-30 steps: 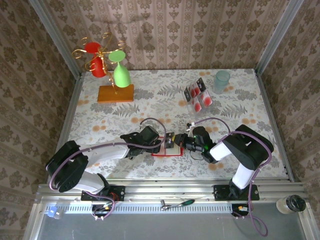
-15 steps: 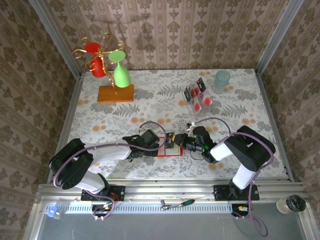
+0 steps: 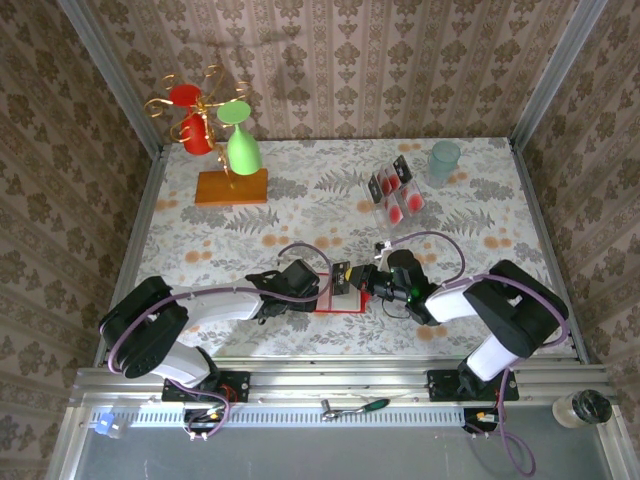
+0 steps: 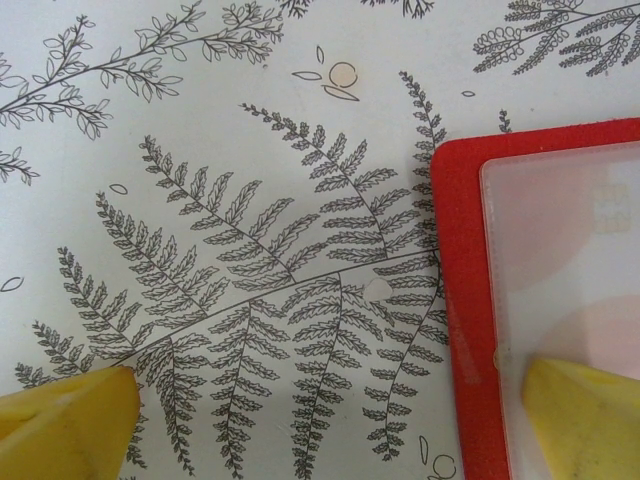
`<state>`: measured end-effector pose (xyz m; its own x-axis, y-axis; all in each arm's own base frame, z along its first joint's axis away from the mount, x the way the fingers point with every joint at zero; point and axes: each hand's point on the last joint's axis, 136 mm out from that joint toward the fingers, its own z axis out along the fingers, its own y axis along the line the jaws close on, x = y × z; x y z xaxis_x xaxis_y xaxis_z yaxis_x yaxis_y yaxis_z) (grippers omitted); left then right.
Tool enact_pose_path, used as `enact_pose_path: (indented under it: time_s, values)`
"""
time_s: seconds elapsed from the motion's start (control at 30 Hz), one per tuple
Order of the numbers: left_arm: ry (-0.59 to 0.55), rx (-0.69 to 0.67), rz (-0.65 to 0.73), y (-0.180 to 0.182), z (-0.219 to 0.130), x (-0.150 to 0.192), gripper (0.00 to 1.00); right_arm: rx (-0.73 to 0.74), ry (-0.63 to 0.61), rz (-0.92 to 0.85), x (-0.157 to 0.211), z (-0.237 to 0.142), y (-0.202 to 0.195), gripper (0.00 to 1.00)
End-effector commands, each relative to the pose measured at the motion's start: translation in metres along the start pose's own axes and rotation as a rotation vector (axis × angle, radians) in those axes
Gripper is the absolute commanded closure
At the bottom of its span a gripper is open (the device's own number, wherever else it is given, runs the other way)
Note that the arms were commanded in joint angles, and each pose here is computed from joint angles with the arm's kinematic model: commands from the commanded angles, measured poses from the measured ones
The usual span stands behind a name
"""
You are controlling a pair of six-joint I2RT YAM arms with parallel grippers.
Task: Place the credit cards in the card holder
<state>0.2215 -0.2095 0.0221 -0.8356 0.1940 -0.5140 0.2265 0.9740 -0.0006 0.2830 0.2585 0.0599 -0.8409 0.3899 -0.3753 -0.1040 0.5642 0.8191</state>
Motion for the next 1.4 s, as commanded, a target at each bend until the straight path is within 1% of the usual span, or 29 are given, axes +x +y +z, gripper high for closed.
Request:
enact_pose_path:
  time_s: [0.0, 0.37, 0.67, 1.03, 1.37]
  values:
    - [0.066, -0.069, 0.032, 0.017, 0.007, 0.026, 0.0, -0.019, -0.035, -0.008, -0.008, 0.008, 0.006, 1.0]
    - [0.067, -0.068, 0.033, 0.017, 0.006, 0.029, 0.0, -0.054, -0.051, 0.041, -0.006, 0.017, 0.002, 1.0]
    - [0.064, -0.062, 0.03, 0.016, 0.005, 0.03, 0.0, -0.04, -0.039, 0.05, 0.004, 0.016, -0.006, 1.0]
    - [0.062, -0.063, 0.03, 0.016, 0.005, 0.03, 0.0, 0.013, -0.036, 0.049, 0.019, 0.011, -0.017, 1.0]
    - [0.061, -0.065, 0.028, 0.017, 0.005, 0.03, 0.0, 0.14, -0.057, 0.038, 0.026, -0.001, -0.032, 1.0]
